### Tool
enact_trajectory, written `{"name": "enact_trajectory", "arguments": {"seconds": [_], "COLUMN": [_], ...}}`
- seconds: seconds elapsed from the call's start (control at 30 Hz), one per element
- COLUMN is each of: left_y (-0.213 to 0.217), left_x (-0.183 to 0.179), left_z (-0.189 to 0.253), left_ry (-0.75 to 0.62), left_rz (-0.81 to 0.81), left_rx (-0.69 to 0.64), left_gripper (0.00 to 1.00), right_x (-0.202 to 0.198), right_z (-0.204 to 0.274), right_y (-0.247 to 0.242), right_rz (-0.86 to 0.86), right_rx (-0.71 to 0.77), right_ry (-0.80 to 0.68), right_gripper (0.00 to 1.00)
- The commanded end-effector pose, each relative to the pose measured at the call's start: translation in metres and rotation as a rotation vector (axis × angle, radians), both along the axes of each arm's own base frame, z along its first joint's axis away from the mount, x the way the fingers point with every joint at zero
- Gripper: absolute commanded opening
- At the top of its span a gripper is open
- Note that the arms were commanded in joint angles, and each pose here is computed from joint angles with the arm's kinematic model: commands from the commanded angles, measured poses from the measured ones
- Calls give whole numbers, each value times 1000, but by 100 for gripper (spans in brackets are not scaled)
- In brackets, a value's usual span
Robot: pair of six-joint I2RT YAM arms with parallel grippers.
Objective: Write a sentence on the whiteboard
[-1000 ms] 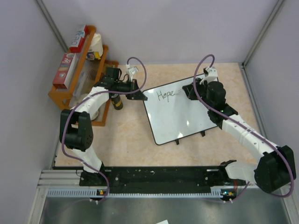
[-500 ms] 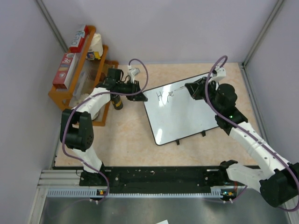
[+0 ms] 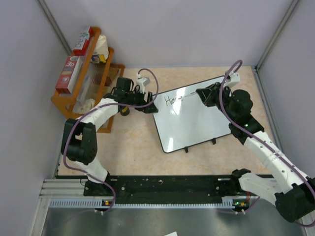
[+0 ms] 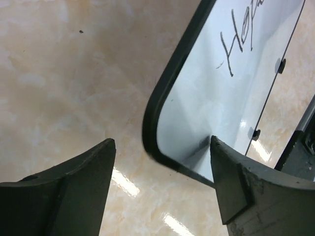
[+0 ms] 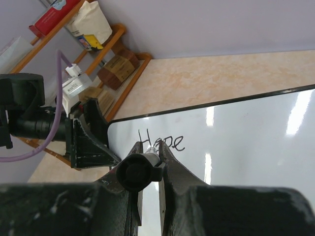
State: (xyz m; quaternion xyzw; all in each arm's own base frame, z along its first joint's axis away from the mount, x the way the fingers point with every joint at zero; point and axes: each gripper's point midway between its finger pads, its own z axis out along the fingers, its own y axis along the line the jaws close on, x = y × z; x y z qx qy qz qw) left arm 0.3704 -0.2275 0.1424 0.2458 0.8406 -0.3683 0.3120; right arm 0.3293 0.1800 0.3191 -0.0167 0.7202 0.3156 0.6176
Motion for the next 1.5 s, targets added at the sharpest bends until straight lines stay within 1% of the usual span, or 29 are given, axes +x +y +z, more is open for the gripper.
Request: {"name": "enact_trajectory", "arguments": {"seconds": [0.0,0.03,0.1,0.17,0.2,0.23,0.3,0.33,0.37,0.43,0.57,0.6,0.67,0.7,0.73,0.8,0.83,0.87,0.9,1.0,1.03,1.07,1.13,1.17,1.23,1.33,1.47], "left_y": [7,6,4,1,-4,-7,-15,-19,-22,-26,-34,-36,-36,-36,-37,-37,-38,-38,-38,-39,-40,-39,-38,-37,-36,-34,-34], "left_x": [8,7,5,4,3,0,7,5,8,12,17,16,14,13,10,11,9,10,8,7,10,4,5,1,0,-4,-4], "left_z": [40,44,55,61,65,66,74,75,69,71,65,63,60,58,59,56,59,62,56,54,58,54,50,48,44,36,44], "left_ry": [-150,-146,-173,-158,-164,-138,-155,-145,-129,-122,-93,-80,-77,-71,-70,-71,-67,-74,-43,-23,-52,-16,-25,6,-17,7,-25], "left_rz": [85,100,105,113,96,88,69,40,33,17,-31,-48,-65,-73,-94,-115,-135,-148,-155,-199,-222,-234,-254,-255,-292,-298,-279], "left_rx": [-38,-58,-98,-141,-170,-196,-252,-274,-280,-299,-318,-325,-324,-320,-323,-308,-299,-298,-288,-273,-265,-255,-239,-239,-220,-200,-196], "left_gripper": [93,99,99,99,99,99,99,99,99,96,77,67,59,49,44,29,9,0,0,0,0,0,0,0,0,0,0], "right_x": [-9,-10,-14,-15,-16,-18,-19,-20,-20,-21,-23,-23,-23,-24,-24,-24,-23,-24,-23,-22,-23,-24,-24,-26,-28,-32,-35], "right_z": [30,29,30,26,26,24,22,22,21,21,23,23,21,20,20,19,16,15,15,14,13,13,10,12,10,5,-2], "right_y": [-4,-4,-4,-5,-4,-4,-4,-4,-4,-5,-6,-7,-8,-8,-9,-8,-8,-8,-9,-11,-11,-11,-14,-15,-15,-15,-16], "right_rz": [12,17,23,26,29,34,40,42,43,40,42,37,33,30,28,31,33,33,27,24,27,27,21,24,28,39,40], "right_rx": [15,12,11,5,5,5,2,-4,-6,-10,-21,-23,-24,-23,-22,-22,-26,-30,-30,-30,-29,-27,-27,-23,-24,-31,-40], "right_ry": [-77,-73,-74,-65,-67,-63,-60,-60,-57,-59,-71,-72,-69,-68,-66,-63,-56,-58,-58,-58,-58,-58,-53,-60,-58,-56,-45], "right_gripper": [0,0,0,0,0,0,0,0,0,0,0,0,0,0,0,0,0,0,0,0,0,0,0,0,0,0,0]}}
